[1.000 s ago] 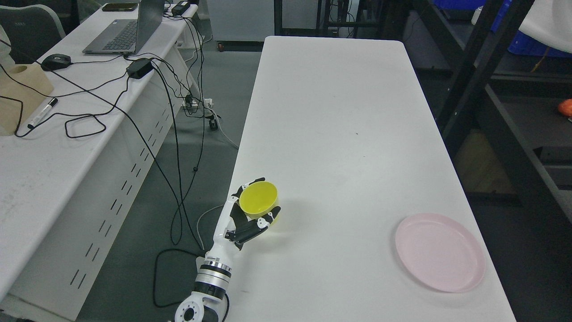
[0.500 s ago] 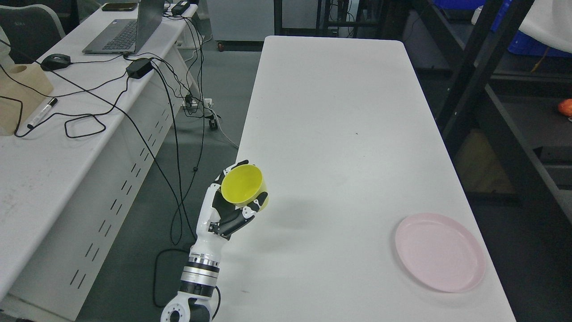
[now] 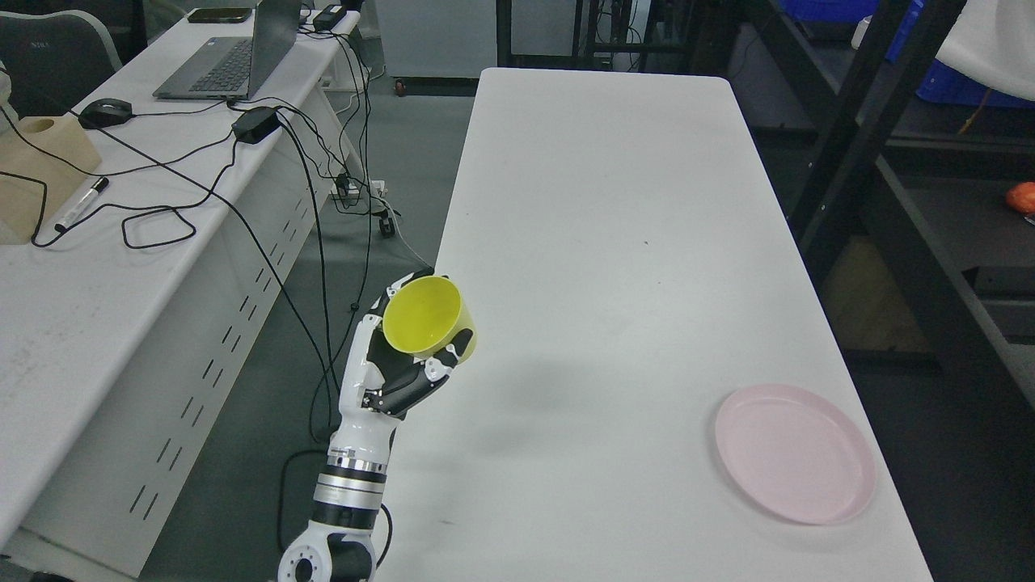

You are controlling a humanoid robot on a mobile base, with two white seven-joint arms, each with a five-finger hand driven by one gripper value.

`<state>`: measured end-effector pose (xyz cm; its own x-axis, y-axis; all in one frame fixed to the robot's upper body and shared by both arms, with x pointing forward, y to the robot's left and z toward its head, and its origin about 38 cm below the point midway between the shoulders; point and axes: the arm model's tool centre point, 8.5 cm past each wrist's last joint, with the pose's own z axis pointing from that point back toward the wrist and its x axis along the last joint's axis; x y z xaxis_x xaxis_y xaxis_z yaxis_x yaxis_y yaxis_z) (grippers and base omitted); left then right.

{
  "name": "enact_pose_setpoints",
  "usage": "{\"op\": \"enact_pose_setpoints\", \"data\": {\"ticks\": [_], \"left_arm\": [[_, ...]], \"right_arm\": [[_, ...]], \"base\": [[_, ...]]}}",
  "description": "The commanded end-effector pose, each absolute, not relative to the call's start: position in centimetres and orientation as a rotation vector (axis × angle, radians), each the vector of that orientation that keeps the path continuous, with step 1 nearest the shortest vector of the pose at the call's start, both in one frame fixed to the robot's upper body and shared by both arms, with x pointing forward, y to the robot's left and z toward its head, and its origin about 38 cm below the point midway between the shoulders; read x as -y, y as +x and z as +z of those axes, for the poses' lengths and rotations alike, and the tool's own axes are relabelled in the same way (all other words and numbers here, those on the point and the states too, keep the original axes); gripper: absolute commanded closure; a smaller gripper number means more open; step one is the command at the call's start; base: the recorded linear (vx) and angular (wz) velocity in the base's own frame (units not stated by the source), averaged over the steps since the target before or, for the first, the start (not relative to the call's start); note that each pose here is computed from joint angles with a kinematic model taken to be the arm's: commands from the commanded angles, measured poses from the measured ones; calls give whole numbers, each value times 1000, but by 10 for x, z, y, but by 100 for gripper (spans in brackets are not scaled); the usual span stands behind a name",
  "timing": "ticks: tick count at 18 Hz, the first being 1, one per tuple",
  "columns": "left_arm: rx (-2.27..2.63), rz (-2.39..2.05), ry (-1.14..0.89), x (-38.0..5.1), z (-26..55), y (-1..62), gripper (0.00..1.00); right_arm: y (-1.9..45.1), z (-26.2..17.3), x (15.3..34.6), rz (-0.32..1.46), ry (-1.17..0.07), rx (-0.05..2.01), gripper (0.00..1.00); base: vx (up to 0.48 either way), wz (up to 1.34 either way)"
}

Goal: Place yellow IKEA cup on middle right shelf
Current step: 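Lift the yellow cup off the table with the left hand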

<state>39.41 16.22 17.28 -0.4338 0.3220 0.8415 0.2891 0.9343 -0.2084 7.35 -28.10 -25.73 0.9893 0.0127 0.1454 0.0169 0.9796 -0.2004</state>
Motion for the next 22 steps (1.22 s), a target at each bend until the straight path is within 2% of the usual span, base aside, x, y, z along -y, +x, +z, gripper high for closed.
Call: {"op": "enact_pose_setpoints", "data": {"ticks": [1, 14, 22], "left_arm": [[2114, 27, -434, -169, 195, 392, 99], [2152, 34, -434, -172, 203, 392, 99], [2167, 3, -462, -162, 214, 397, 99]], "right_arm": [[64, -257, 291, -8, -216, 132, 1], [64, -257, 291, -8, -216, 132, 1], [64, -257, 291, -8, -216, 132, 1]], "base": [[-32, 0], [-136, 20], [-207, -225]]}}
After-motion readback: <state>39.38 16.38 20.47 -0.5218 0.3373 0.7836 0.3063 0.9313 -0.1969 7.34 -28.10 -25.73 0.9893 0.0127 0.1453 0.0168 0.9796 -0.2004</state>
